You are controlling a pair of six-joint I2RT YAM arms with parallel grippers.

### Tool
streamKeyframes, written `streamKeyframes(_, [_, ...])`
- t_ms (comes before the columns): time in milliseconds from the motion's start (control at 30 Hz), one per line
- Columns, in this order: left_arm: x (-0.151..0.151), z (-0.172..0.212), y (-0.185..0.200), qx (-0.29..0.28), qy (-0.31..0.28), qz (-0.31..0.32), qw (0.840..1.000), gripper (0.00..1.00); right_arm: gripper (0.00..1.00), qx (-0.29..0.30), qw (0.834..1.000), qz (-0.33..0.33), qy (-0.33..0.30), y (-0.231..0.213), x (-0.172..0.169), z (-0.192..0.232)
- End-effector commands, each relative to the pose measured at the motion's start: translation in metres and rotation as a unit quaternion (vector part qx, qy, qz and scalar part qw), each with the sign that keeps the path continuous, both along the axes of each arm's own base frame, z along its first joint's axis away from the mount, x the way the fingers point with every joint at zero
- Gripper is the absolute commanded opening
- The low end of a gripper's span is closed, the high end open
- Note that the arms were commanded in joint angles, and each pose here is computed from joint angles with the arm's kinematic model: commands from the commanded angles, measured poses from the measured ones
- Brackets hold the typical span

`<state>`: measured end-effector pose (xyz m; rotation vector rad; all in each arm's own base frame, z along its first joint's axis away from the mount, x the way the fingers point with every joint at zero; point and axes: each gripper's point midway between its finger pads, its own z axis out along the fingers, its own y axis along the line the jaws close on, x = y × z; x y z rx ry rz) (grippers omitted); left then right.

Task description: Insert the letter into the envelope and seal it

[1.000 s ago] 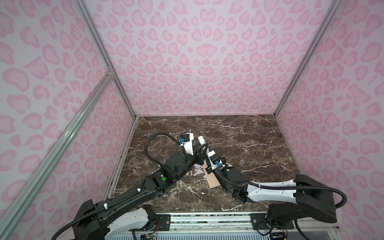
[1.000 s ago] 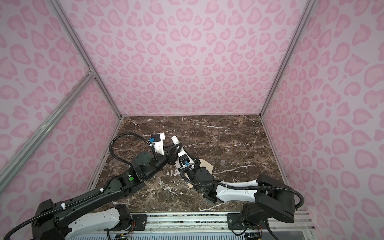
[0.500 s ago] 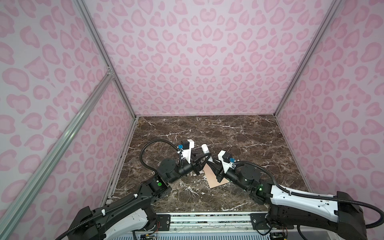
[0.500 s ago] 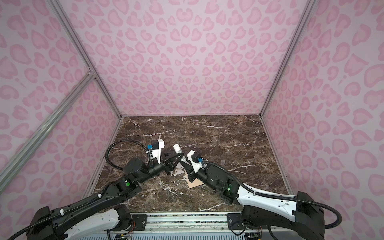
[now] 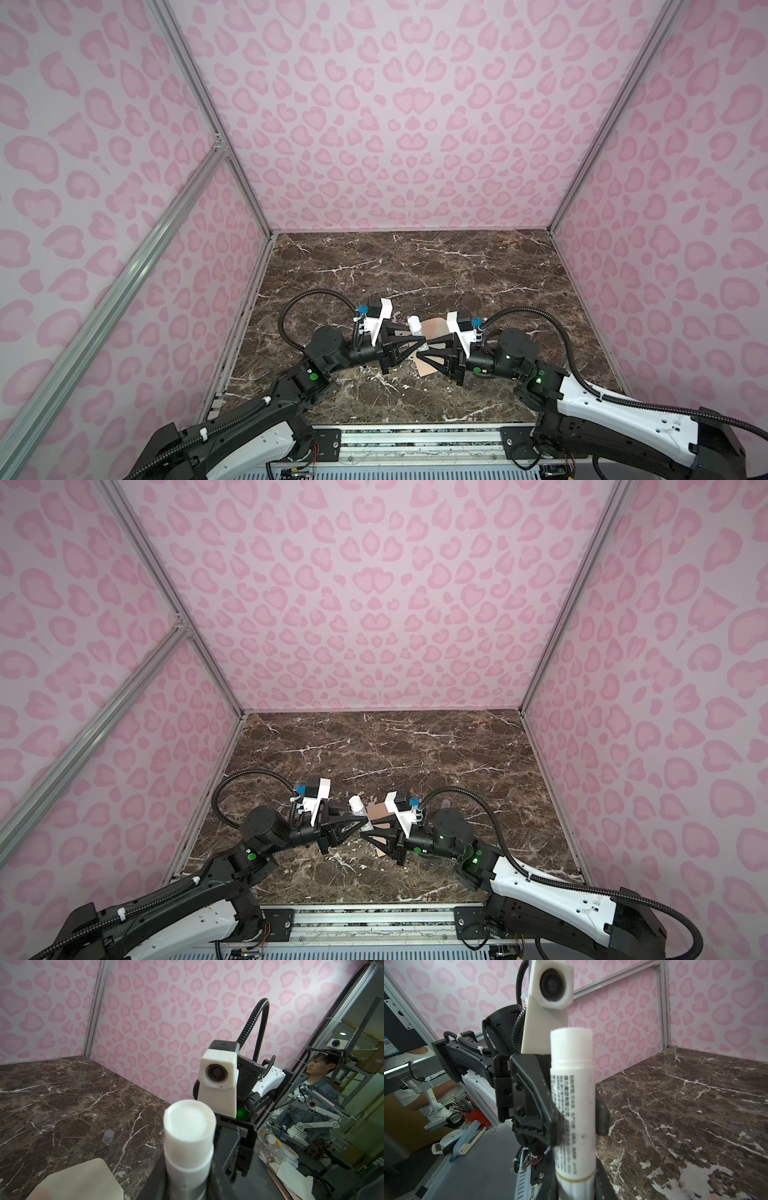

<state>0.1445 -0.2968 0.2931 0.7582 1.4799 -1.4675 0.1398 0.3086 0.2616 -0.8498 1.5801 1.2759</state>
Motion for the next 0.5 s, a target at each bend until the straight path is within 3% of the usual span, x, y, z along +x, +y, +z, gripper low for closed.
streamKeyframes(0, [-0.008, -0.023, -0.001, 0.052, 0.03, -0.019, 0.998, 0.04, 0.45, 0.004, 0.993, -0.098, -0.071, -0.014, 0.029, 0.017])
streamKeyframes(100, [0.016, -0.017, 0.008, 0.062, 0.021, 0.062, 0.996, 0.04, 0.52, -0.038, 0.978, -0.161, -0.126, -0.028, 0.043, 0.0])
streamKeyframes(267, [0.06, -0.003, 0.029, 0.067, 0.027, 0.202, 0.977, 0.04, 0.58, -0.073, 0.958, -0.208, -0.181, -0.029, 0.051, -0.009])
streamKeyframes(467, [0.088, 0.018, 0.04, 0.022, 0.048, 0.283, 0.958, 0.04, 0.59, -0.094, 0.917, -0.283, -0.266, -0.017, 0.054, 0.0])
